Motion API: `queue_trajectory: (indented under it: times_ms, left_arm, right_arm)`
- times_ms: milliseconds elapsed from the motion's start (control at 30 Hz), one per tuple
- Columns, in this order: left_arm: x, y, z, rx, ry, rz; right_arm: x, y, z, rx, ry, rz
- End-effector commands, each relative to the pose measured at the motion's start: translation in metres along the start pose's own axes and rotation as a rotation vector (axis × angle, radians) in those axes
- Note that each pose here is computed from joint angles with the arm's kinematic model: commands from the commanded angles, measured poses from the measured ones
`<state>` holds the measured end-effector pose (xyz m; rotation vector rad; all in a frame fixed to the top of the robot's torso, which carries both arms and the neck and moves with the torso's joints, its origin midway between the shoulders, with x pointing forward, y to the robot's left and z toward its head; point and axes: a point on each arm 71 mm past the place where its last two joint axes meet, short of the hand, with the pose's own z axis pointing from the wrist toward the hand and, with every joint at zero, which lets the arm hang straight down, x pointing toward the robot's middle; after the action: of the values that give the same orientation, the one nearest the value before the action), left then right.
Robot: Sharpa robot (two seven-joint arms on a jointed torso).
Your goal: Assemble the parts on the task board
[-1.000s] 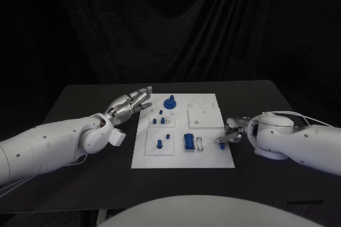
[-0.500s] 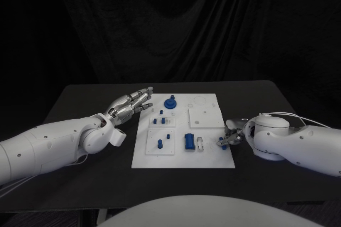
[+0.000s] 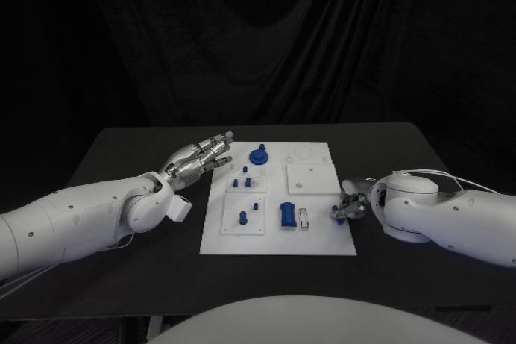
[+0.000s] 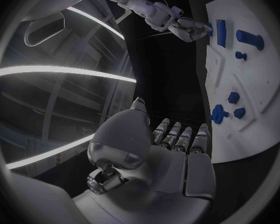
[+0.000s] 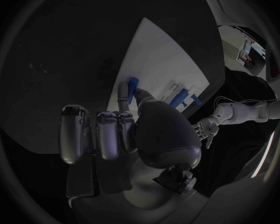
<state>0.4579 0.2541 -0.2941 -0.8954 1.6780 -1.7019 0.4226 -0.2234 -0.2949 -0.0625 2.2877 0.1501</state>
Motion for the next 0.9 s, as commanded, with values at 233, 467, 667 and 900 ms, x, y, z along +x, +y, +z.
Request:
queue_trajectory:
  times_ms: [233, 467, 667, 900]
  left_arm:
    - [0.0016, 0.0003, -0.0007, 0.01, 0.016, -0.007]
    - [0.0013, 0.0005, -0.0012, 0.008, 0.016, -0.007]
    - [0.0014, 0.0006, -0.0012, 0.007, 0.017, -0.008]
    - [0.0017, 0.0008, -0.0012, 0.005, 0.019, -0.009]
  right_arm:
    - [0.007, 0.0, -0.001, -0.037, 0.002, 0.158]
    - [0.01, 0.002, -0.006, -0.053, 0.041, 0.286]
    - [0.013, 0.005, -0.009, -0.066, 0.077, 0.359]
    - [0.015, 0.009, -0.01, -0.081, 0.119, 0.419]
